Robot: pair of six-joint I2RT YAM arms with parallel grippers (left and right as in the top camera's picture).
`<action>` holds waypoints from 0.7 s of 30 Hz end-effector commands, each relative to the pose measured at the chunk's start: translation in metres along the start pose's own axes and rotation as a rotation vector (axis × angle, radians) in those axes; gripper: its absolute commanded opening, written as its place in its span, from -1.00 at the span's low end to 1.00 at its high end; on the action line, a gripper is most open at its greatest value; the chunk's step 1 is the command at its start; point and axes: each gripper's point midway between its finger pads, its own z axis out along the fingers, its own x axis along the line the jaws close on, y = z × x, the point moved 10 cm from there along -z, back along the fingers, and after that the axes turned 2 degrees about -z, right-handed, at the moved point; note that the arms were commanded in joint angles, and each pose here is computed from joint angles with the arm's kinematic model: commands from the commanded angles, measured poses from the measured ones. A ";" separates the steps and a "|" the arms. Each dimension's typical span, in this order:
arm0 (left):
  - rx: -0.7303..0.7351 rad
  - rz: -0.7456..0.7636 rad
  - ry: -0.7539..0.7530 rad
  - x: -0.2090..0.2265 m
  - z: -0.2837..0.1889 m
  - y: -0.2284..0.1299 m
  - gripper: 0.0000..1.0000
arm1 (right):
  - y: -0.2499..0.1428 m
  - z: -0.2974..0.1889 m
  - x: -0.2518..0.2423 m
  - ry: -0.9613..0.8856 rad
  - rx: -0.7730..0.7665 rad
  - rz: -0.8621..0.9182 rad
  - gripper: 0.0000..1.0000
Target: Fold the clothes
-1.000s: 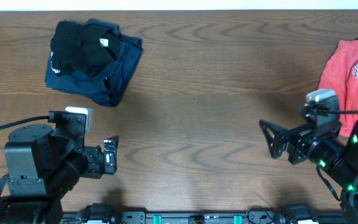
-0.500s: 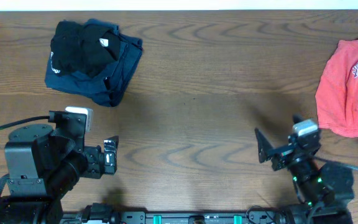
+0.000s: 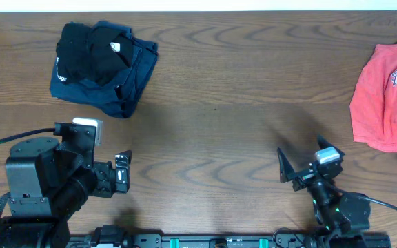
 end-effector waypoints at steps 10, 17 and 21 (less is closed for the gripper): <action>-0.004 0.010 0.005 0.000 -0.001 0.001 0.96 | -0.011 0.006 0.000 -0.004 -0.043 -0.010 0.98; -0.004 0.010 0.005 0.000 -0.001 0.001 0.96 | -0.011 0.006 0.000 -0.004 -0.043 -0.010 0.98; -0.004 0.010 0.005 0.000 -0.001 0.001 0.96 | -0.011 0.006 0.000 -0.004 -0.043 -0.010 0.98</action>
